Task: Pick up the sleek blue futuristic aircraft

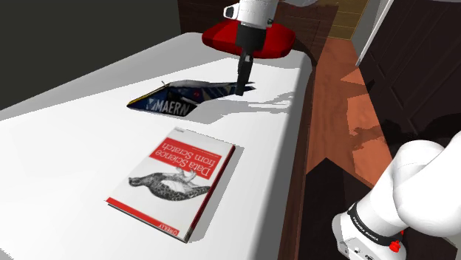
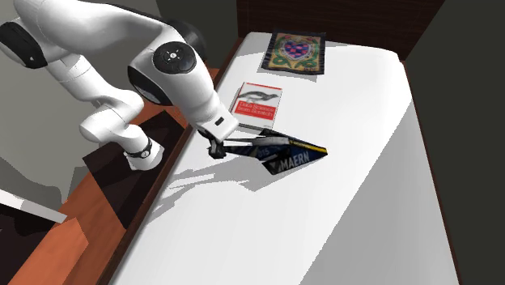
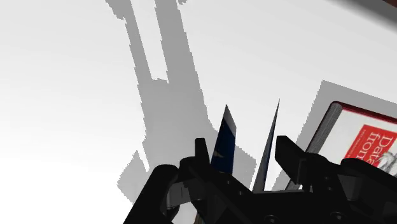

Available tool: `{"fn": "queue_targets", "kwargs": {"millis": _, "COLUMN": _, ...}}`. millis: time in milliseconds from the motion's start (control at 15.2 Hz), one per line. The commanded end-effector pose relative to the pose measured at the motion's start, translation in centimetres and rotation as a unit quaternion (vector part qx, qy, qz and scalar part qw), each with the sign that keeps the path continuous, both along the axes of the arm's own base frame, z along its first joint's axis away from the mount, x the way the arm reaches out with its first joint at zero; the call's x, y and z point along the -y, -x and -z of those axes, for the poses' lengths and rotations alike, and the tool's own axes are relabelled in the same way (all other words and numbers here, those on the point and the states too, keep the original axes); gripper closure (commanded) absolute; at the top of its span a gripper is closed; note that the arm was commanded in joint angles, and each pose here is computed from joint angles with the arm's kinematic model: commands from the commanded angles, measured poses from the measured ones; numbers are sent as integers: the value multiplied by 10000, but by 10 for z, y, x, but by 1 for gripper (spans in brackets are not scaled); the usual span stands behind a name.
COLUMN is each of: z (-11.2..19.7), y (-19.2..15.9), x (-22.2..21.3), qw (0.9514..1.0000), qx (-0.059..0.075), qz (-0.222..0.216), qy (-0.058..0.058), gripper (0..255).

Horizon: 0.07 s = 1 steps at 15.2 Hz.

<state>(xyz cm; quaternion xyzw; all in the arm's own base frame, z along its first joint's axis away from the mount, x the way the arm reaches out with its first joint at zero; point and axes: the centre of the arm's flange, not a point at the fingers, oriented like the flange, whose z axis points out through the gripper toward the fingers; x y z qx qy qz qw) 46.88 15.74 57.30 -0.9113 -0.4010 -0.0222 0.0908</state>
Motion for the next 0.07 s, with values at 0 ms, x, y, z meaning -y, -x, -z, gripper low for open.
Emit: {"fn": "queue_targets", "kwargs": {"millis": 0, "z": -4, "y": 0, "x": 0, "qw": 10000, "qx": 0, "qz": -1, "qy": 0, "gripper": 255}}
